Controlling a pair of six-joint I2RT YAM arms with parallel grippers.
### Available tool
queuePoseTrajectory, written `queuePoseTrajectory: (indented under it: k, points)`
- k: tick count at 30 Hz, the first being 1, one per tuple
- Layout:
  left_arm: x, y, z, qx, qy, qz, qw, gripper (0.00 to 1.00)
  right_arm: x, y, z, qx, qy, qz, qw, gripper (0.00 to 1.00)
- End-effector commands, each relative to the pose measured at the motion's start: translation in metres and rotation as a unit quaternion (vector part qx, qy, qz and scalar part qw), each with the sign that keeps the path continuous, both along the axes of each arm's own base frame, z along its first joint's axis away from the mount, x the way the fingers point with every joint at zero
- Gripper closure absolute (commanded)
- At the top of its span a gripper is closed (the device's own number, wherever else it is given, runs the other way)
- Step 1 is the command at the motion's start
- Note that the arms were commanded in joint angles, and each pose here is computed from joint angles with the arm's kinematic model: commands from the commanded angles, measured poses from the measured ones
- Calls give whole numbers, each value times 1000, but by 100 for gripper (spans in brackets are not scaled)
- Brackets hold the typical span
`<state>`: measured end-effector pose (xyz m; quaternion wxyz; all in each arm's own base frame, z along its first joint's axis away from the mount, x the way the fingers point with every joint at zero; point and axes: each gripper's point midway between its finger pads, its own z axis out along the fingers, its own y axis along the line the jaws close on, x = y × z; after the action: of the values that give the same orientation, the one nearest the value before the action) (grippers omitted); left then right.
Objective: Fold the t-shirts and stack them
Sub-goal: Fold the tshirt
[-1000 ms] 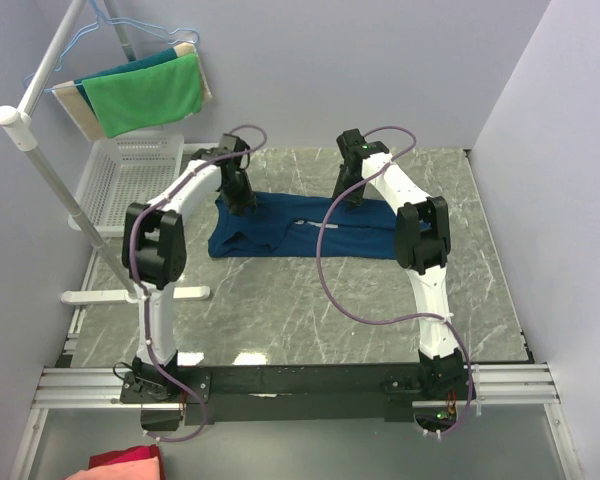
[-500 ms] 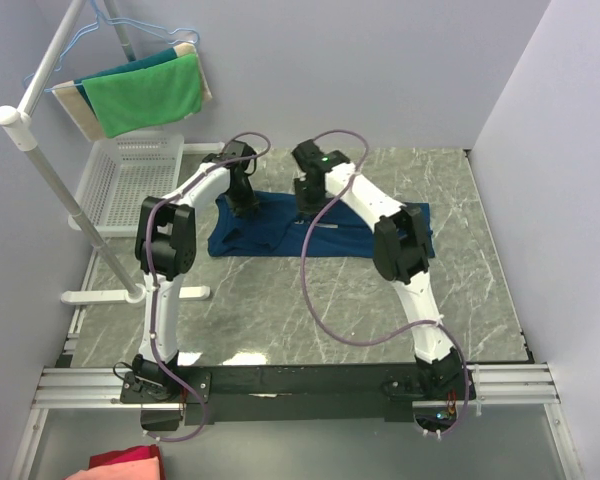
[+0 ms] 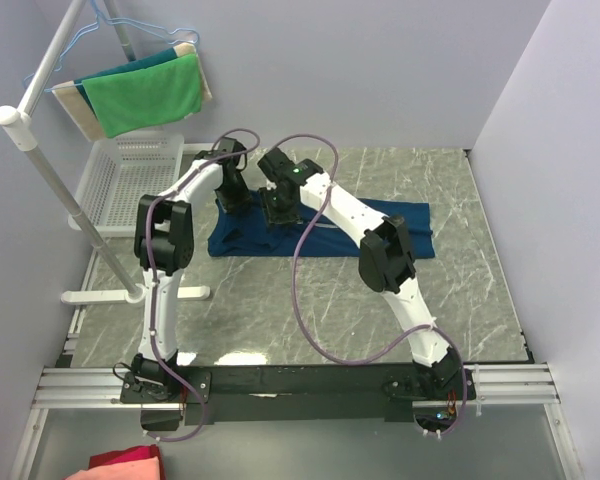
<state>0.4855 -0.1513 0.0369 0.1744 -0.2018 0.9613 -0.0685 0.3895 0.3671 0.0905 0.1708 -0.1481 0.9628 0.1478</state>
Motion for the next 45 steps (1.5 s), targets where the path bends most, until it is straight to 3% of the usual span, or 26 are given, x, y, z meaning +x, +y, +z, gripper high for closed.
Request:
queuePoseTrajectory:
  k: [1,13,20,25,32,45]
  points:
    - [22,9,15,-22,-31,18,999,53,-4,17,-11,-8,-12,25,1000,50]
    - [25,24,-5,-33,-7,27,999,50,-9,18,-45,-49,-4,11,999,50]
    - [29,24,-11,-37,-3,30,999,49,0,13,-37,-63,-29,-8,998,65]
    - [29,23,-21,-36,6,32,999,49,3,11,-31,-63,-41,-10,997,69]
    - [34,27,-24,-28,4,42,999,49,-2,6,-28,-70,-33,-10,997,97]
    - [54,29,-33,-30,-4,59,998,48,-37,4,-31,-62,14,22,998,100]
